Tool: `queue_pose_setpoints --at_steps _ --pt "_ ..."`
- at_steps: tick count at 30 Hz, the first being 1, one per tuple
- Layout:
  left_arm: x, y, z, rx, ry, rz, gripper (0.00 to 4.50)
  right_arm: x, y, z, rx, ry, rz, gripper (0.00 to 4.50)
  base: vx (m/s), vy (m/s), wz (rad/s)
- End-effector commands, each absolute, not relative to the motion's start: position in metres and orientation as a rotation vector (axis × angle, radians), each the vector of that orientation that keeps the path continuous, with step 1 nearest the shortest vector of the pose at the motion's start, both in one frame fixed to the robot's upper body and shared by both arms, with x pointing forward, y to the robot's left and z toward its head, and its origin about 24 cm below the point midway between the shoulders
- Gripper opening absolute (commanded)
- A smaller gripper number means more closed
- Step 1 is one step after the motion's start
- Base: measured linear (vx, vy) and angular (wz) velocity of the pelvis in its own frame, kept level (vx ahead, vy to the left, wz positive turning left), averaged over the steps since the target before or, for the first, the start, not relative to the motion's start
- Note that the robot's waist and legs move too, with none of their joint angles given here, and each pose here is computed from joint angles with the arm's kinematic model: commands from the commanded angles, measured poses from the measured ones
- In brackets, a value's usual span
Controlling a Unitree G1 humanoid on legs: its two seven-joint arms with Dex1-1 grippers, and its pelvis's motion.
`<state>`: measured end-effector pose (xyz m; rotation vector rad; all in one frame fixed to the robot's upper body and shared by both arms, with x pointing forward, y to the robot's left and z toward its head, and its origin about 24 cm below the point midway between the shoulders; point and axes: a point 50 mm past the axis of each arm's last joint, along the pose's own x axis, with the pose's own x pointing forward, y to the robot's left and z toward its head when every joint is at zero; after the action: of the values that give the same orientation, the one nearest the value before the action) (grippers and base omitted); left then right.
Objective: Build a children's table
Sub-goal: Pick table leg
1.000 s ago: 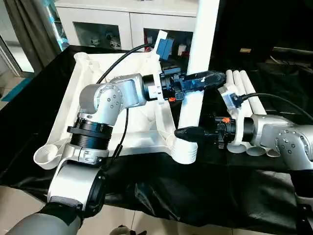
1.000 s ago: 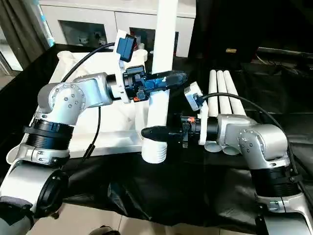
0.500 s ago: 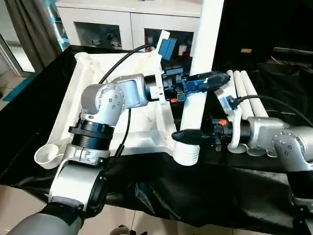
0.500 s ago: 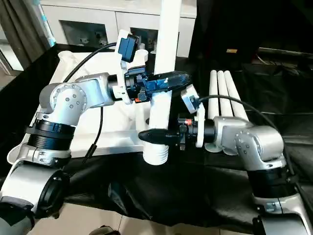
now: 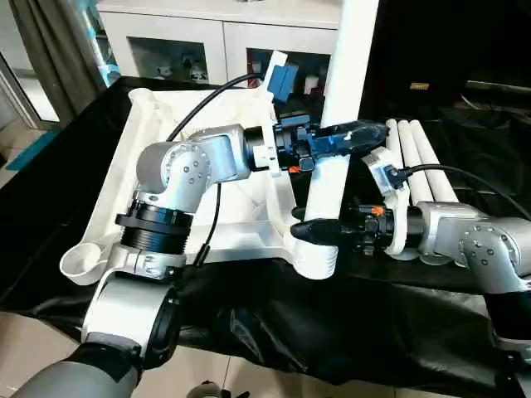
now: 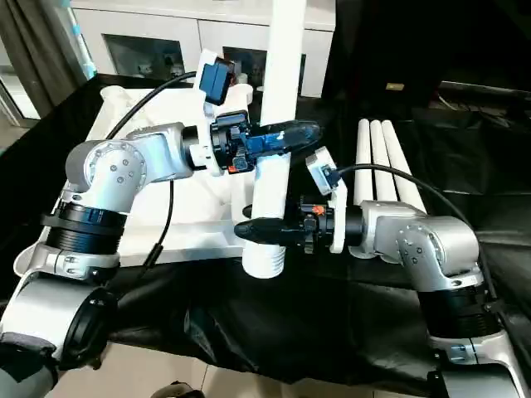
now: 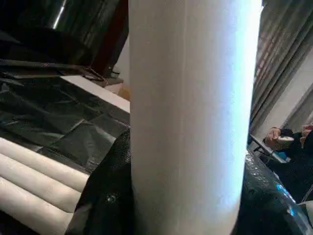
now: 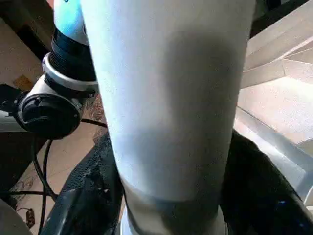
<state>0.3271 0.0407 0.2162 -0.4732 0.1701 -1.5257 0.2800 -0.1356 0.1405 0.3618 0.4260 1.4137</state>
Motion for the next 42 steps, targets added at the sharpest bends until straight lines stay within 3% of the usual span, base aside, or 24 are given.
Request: queue_pose_setpoints --at_steps 1,3,5,11,15,16,18,22,24,27,28,29,31,35,39,42 --pt "0.324 0.037 0.225 -0.444 0.144 -1.565 1.84 0.28 -0.138 0.141 0.345 0.421 1.397 2.24 0.0 0.0 0.0" --pt "0.324 0.037 0.225 -0.44 0.143 -1.561 1.84 0.28 -0.138 0.141 0.345 0.421 1.397 2.07 0.0 0.0 0.0" --pt "0.325 0.038 0.226 -0.452 0.143 -1.545 2.4 0.28 -0.137 0.141 0.346 0.422 1.397 2.02 0.0 0.0 0.0" --pt "0.327 0.038 0.232 -0.492 0.111 -1.527 2.89 0.28 -0.137 0.14 0.347 0.418 1.397 1.97 0.0 0.0 0.0" --pt "0.336 0.042 0.237 -0.535 -0.021 -1.42 3.09 0.28 -0.137 0.14 0.347 0.394 1.393 1.95 0.0 0.0 0.0" --pt "0.342 0.047 0.248 -0.622 -0.14 -1.345 3.14 0.282 -0.137 0.141 0.352 0.363 1.379 1.95 0.0 0.0 0.0" --pt "0.346 0.056 0.261 -0.73 -0.259 -1.284 3.17 0.284 -0.138 0.142 0.363 0.315 1.353 1.95 0.0 0.0 0.0" --pt "0.351 0.075 0.273 -0.816 -0.363 -1.203 3.17 0.289 -0.141 0.144 0.384 0.252 1.294 1.95 0.0 0.0 0.0" --pt "0.355 0.085 0.274 -0.787 -0.391 -1.144 3.17 0.292 -0.142 0.145 0.387 0.217 1.255 1.95 0.0 0.0 0.0" --pt "0.359 0.098 0.257 -0.538 -0.351 -1.046 3.17 0.301 -0.145 0.141 0.355 0.174 1.137 1.95 0.0 0.0 0.0" --pt "0.355 0.101 0.24 -0.337 -0.29 -1.056 3.17 0.305 -0.146 0.134 0.274 0.168 1.053 1.95 0.0 0.0 0.0" --pt "0.355 0.102 0.239 -0.326 -0.286 -1.058 3.17 0.305 -0.146 0.134 0.268 0.169 1.049 1.95 0.0 0.0 0.0" --pt "0.347 0.106 0.214 -0.096 -0.188 -1.106 3.17 0.309 -0.146 0.123 0.151 0.17 0.957 1.95 0.0 0.0 0.0" --pt "0.333 0.12 0.166 0.201 -0.053 -1.168 3.17 0.314 -0.146 0.11 0.105 0.133 0.786 1.94 0.0 0.0 0.0" --pt "0.311 0.123 0.128 0.352 0.1 -1.33 3.17 0.316 -0.153 0.106 0.138 0.105 0.644 1.94 0.0 0.0 0.0" --pt "0.304 0.128 0.11 0.388 0.194 -1.375 3.17 0.314 -0.153 0.098 0.133 0.111 0.644 1.94 0.0 0.0 0.0"
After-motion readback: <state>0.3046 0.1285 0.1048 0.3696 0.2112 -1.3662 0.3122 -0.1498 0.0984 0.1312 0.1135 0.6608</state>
